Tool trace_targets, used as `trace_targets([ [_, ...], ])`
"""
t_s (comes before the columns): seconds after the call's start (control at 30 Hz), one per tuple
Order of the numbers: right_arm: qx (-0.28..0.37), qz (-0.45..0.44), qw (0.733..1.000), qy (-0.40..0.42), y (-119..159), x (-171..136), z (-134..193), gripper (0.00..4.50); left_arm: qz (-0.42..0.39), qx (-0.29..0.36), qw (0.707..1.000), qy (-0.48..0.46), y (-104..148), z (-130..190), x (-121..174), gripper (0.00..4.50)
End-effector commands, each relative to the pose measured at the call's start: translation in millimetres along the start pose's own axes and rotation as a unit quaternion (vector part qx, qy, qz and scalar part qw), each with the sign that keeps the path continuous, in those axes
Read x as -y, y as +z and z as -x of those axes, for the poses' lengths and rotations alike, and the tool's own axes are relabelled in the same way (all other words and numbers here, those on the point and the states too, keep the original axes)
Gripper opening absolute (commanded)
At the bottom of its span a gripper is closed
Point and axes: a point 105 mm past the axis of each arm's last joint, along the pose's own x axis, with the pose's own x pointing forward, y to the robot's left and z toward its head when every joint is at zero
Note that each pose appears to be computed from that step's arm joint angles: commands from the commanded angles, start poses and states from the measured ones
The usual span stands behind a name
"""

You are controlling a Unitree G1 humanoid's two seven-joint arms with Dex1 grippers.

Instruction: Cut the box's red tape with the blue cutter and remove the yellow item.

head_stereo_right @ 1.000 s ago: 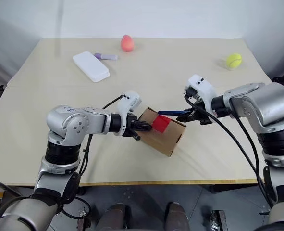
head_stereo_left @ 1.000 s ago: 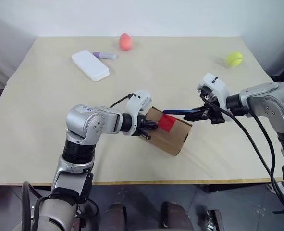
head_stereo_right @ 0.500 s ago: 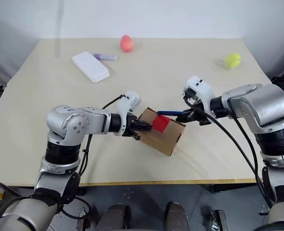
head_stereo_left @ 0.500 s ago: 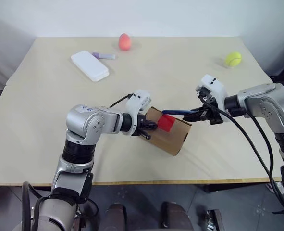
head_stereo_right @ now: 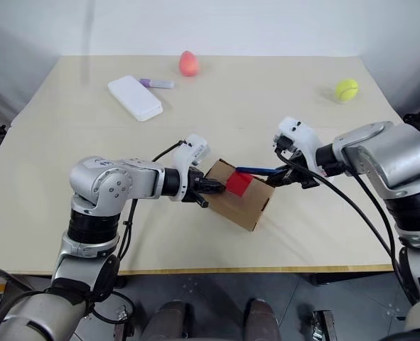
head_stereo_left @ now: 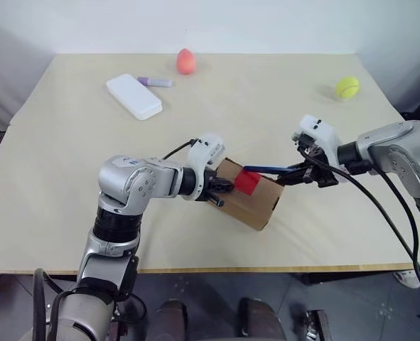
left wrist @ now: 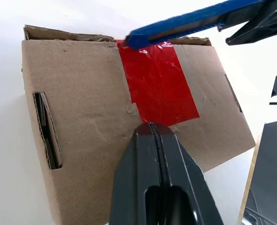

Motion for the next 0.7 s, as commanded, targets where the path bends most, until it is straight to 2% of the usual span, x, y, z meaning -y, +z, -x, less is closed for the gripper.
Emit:
trace_targets([
  [0.03, -0.018, 0.003, 1.0, -0.002, -4, -2, 7, 0.17, 0.024, -0.037, 0.999, 0.03, -20, -3, -12, 0.0],
  [0.33, -0.021, 0.0, 1.0, -0.014, -5, 3, 10, 0.17, 0.025, -0.035, 0.999, 0.03, -19, -4, -11, 0.0],
  [0.6, 0.05, 0.004, 0.999, -0.001, 30, 1, 10, 0.17, 0.024, -0.032, 0.999, 0.031, -19, -2, -11, 0.0],
  [0.7, 0.061, 0.0, 0.998, -0.004, 33, 3, 11, 0.17, 0.024, -0.032, 0.999, 0.031, -20, -2, -10, 0.0],
])
